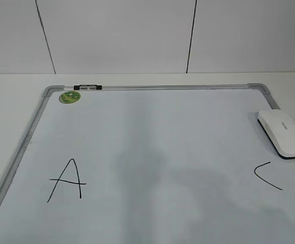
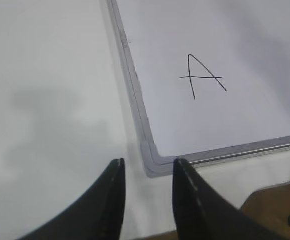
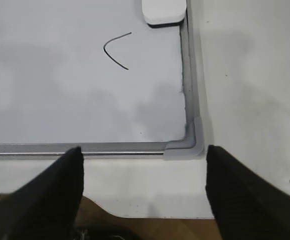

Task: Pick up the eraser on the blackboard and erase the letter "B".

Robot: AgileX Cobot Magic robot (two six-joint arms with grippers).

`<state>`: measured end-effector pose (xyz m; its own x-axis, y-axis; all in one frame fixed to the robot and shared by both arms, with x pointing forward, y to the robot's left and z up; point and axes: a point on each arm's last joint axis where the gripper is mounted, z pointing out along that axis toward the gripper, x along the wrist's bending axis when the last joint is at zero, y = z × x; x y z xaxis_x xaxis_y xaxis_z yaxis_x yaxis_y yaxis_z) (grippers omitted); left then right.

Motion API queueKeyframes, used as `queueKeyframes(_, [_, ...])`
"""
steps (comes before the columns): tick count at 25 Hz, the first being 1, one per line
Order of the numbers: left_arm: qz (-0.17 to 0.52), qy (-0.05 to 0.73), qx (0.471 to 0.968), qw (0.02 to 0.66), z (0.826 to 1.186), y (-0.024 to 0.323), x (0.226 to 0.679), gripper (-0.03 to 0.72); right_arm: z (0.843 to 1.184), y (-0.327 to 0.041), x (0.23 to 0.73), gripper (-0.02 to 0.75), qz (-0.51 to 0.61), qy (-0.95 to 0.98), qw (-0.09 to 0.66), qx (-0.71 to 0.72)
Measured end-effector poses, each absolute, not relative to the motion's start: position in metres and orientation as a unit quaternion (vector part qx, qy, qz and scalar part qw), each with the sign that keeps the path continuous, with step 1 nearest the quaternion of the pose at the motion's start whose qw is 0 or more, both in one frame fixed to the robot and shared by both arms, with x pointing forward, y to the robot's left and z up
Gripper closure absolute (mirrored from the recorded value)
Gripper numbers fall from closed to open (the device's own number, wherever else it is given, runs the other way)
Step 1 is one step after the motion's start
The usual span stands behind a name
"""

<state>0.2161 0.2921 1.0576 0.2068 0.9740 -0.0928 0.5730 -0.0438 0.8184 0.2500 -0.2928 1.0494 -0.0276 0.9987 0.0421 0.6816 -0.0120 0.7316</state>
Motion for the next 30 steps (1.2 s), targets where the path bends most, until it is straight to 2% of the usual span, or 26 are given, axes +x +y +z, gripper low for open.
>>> queueKeyframes(7, [0.295, 0.566, 0.655, 0.405, 1.056, 0.294, 0.228, 0.442, 1.051, -0.295, 0.250, 0.153, 0.298, 0.648, 0.282, 0.642])
queueKeyframes(14, [0.298, 0.565, 0.652, 0.409, 1.055, 0.293, 0.230, 0.442, 1.046, -0.303, 0.250, 0.153, 0.268, 0.645, 0.316, 0.642])
queueKeyframes(21, [0.299, 0.564, 0.651, 0.410, 1.055, 0.293, 0.230, 0.442, 1.046, -0.303, 0.229, 0.153, 0.310, 0.621, 0.365, 0.620])
queueKeyframes(30, [0.310, 0.565, 0.651, 0.402, 1.055, 0.296, 0.231, 0.443, 1.044, -0.303, 0.227, 0.153, 0.315, 0.618, 0.370, 0.618])
